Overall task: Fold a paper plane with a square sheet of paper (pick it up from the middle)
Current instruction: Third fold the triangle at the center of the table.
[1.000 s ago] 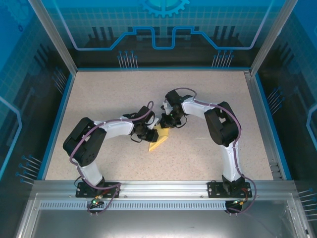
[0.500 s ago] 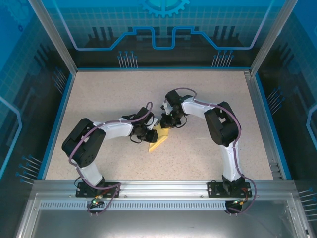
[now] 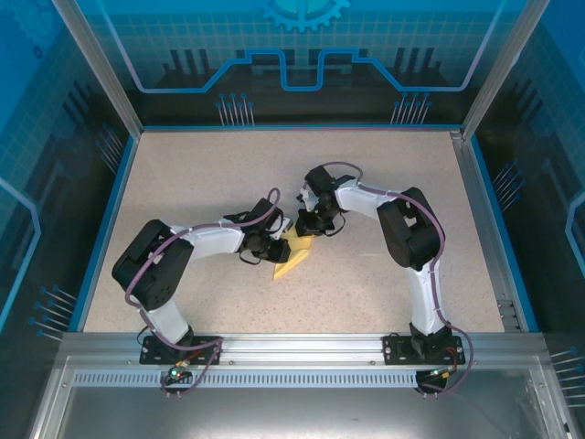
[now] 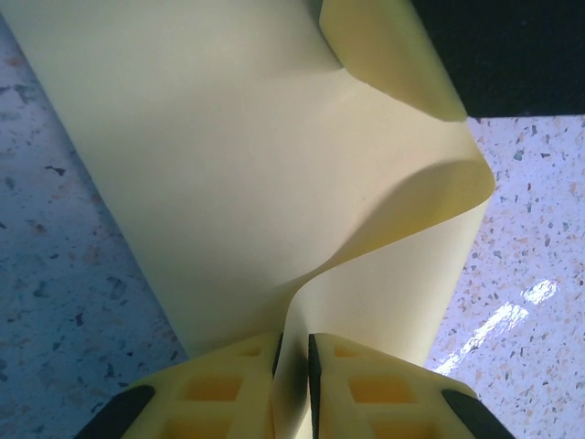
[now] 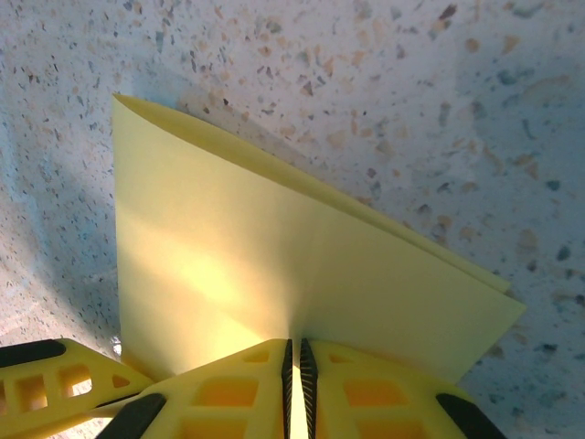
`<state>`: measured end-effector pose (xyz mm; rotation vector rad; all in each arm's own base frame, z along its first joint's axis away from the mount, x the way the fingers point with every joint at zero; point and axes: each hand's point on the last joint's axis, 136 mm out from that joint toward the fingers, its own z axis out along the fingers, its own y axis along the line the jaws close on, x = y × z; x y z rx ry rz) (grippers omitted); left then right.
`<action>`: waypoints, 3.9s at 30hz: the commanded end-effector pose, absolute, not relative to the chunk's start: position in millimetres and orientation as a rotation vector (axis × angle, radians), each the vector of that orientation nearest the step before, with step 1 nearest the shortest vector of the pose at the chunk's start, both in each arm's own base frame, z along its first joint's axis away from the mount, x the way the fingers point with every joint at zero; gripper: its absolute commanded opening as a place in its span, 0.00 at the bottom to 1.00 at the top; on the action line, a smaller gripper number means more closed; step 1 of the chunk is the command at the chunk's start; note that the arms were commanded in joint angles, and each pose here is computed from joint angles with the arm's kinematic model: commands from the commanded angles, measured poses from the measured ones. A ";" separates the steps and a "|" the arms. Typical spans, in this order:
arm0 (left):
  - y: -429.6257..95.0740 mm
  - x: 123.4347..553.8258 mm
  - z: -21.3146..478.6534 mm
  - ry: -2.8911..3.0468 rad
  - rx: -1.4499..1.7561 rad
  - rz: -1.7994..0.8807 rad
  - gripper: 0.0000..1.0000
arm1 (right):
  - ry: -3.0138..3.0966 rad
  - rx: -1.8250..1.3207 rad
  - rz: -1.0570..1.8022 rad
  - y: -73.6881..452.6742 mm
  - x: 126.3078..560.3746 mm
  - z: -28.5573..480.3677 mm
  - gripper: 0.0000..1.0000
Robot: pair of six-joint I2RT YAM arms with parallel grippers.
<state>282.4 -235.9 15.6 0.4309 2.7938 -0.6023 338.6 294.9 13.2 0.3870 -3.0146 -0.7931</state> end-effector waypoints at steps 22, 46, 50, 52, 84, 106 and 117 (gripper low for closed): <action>-223.8 278.7 3.0 2.833 0.400 -0.539 0.17 | -2.879 0.197 -1.352 315.6 281.9 71.5 0.10; -224.7 278.6 0.7 2.843 0.407 -0.540 0.18 | -2.861 0.113 -1.250 317.0 268.6 28.2 0.08; -224.6 278.5 0.3 2.844 0.407 -0.539 0.18 | -2.876 0.094 -1.257 313.4 271.3 29.4 0.07; -224.7 278.7 0.2 2.844 0.407 -0.539 0.18 | -2.869 0.100 -1.279 315.1 272.6 32.1 0.07; -228.7 292.9 43.3 2.786 0.309 -0.555 0.39 | -2.923 0.058 -0.762 277.4 249.5 -30.6 0.06; -257.7 245.8 55.4 2.890 0.119 -0.995 0.25 | -2.924 0.025 -0.739 277.5 250.4 -33.8 0.07; -253.3 240.7 28.7 2.970 0.132 -0.939 0.25 | -2.921 0.025 -0.728 276.6 249.3 -35.5 0.06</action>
